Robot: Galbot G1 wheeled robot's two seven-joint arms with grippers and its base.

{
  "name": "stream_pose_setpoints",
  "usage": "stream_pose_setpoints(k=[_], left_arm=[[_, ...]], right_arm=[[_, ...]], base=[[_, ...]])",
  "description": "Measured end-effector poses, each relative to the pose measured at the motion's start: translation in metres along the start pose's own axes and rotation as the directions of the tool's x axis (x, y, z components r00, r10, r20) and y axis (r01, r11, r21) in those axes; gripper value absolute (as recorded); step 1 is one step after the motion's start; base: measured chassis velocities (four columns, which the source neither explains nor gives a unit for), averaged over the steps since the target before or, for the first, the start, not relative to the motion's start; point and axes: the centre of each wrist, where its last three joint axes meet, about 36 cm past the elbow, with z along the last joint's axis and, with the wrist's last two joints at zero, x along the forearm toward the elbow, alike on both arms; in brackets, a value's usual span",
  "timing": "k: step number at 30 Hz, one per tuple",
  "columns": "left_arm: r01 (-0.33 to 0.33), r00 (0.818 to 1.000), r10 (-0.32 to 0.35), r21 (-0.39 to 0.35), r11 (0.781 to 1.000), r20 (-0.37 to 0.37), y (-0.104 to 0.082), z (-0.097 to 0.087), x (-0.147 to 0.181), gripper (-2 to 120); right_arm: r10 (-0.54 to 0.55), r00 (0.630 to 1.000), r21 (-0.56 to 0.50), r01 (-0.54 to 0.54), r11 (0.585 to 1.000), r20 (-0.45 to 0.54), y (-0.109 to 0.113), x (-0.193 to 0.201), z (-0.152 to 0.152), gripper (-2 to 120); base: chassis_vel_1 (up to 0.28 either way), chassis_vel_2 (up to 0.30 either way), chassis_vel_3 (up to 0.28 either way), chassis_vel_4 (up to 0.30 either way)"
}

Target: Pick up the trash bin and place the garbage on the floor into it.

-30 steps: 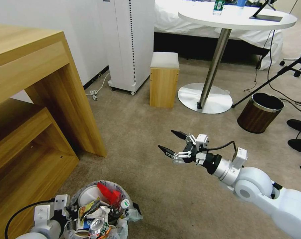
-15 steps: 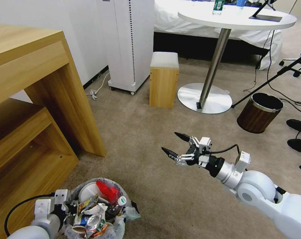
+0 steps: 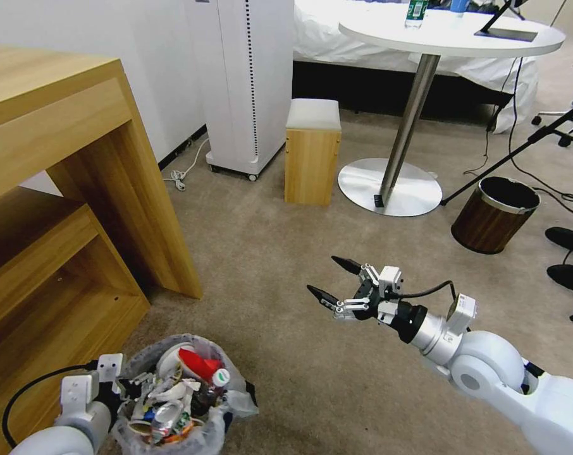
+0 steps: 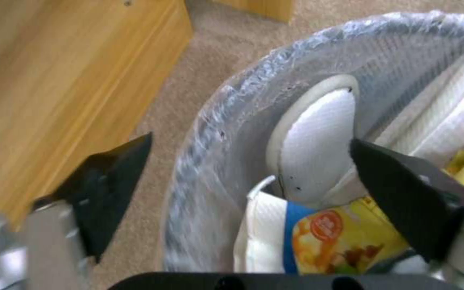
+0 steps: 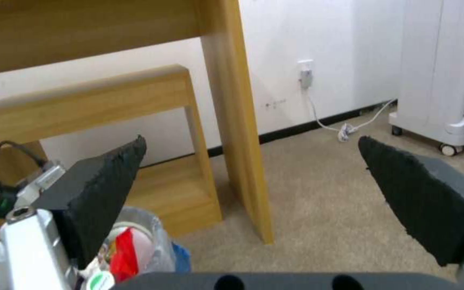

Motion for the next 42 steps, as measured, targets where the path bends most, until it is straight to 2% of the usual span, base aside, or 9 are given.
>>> stream_pose_setpoints(k=[16,20,23,27,29,31,33,35,42], left_arm=[[-0.031,0.974,0.036,-0.028,0.999,0.224,-0.003,-0.024,0.025,100],[-0.024,0.911,0.033,-0.028,0.999,0.412,-0.002,-0.034,0.040,100],[0.019,0.818,-0.014,-0.002,1.000,0.574,0.001,-0.048,0.058,100],[0.071,0.758,-0.072,0.027,0.997,0.648,0.004,-0.054,0.070,100],[0.142,0.709,-0.145,0.062,0.988,0.691,0.008,-0.049,0.079,100],[0.161,0.700,-0.170,0.079,0.984,0.693,0.008,-0.045,0.082,100],[0.220,0.679,-0.221,0.093,0.971,0.700,0.009,-0.036,0.085,100],[0.274,0.687,-0.263,0.094,0.957,0.677,0.004,-0.025,0.086,100],[0.338,0.686,-0.312,0.091,0.937,0.657,-0.019,-0.007,0.083,100]], right_arm=[[0.070,0.997,0.017,-0.070,0.997,0.019,-0.016,0.009,0.004,100],[0.128,0.991,0.023,-0.129,0.991,0.047,-0.025,0.014,0.007,100],[0.199,0.974,0.046,-0.205,0.978,0.107,-0.039,0.018,-0.005,100],[0.284,0.947,0.066,-0.296,0.953,0.151,-0.051,0.022,-0.021,100],[0.472,0.868,0.094,-0.489,0.867,0.155,-0.062,0.031,-0.039,100],[0.560,0.816,0.129,-0.576,0.807,0.146,-0.065,0.036,-0.044,100],[0.709,0.681,0.214,-0.731,0.648,0.181,-0.064,0.047,-0.052,100],[0.791,0.568,0.237,-0.820,0.520,0.227,-0.058,0.055,-0.063,100],[0.869,0.371,0.313,-0.910,0.271,0.328,-0.040,0.101,-0.075,100]], base=[[0.000,0.000,0.000,0.000],[0.000,0.000,0.000,0.000],[0.000,0.000,0.000,0.000],[0.000,0.000,0.000,0.000],[0.000,0.000,0.000,0.000],[0.000,0.000,0.000,0.000],[0.000,0.000,0.000,0.000],[0.000,0.000,0.000,0.000],[0.000,0.000,0.000,0.000]])
